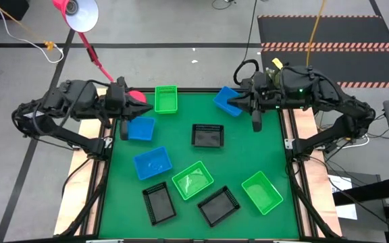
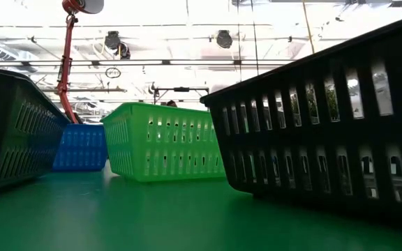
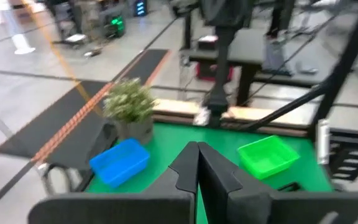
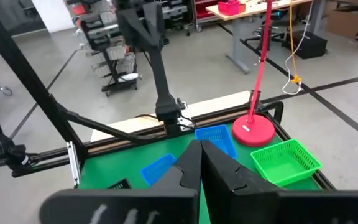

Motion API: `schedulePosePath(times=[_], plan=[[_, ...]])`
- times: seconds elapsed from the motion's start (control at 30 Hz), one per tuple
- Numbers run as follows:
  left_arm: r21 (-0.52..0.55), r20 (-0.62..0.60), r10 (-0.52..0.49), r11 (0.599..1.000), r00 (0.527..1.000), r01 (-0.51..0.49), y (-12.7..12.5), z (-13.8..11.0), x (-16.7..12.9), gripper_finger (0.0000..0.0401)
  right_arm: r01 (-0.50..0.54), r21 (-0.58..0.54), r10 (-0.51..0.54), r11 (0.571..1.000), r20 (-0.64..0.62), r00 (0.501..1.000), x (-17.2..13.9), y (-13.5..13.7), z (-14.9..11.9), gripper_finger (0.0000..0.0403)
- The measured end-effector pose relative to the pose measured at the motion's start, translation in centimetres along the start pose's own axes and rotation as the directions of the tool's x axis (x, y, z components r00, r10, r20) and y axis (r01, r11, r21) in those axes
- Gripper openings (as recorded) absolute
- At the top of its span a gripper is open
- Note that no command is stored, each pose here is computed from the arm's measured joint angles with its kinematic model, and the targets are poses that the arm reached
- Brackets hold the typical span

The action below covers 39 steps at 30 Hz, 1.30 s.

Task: Stack baskets by color
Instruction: Stack the bottom blue bin on the middle left blue bin

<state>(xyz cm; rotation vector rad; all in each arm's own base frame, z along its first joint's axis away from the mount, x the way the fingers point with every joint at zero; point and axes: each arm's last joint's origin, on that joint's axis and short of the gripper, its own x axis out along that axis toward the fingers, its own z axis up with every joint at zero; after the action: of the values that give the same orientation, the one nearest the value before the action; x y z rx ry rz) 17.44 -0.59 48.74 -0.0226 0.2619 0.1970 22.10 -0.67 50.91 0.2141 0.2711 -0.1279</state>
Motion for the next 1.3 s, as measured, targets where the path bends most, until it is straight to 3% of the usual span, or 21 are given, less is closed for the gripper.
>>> schedulePosePath(times=[0.23,0.53,0.93,1.2,1.3], plan=[[-0.007,-0.076,0.097,0.995,0.992,-0.098,0.4,-0.6,1.9,0.0010,0.057,0.013,-0.056,0.998,-0.027,0.998,-1.6,-0.4,-0.4,0.0000],[-0.175,-0.173,0.102,0.976,0.980,-0.132,-0.9,-1.6,7.2,0.0010,0.105,-0.021,-0.106,0.994,-0.074,0.992,-3.8,-0.9,-1.1,0.0000],[-0.252,-0.288,0.068,0.957,0.955,-0.144,-3.5,-3.5,11.2,0.0010,0.120,-0.054,-0.128,0.991,-0.182,0.975,-5.5,-1.3,-2.3,0.0000],[-0.320,-0.404,0.070,0.923,0.912,-0.212,-4.3,-5.0,11.5,0.0013,0.115,-0.102,-0.135,0.988,-0.210,0.968,-5.2,-1.3,-2.6,0.0000],[-0.378,-0.528,0.078,0.870,0.846,-0.316,-4.6,-6.3,11.0,0.0029,0.097,-0.115,-0.123,0.989,-0.239,0.963,-4.7,-1.4,-3.1,0.0000]])
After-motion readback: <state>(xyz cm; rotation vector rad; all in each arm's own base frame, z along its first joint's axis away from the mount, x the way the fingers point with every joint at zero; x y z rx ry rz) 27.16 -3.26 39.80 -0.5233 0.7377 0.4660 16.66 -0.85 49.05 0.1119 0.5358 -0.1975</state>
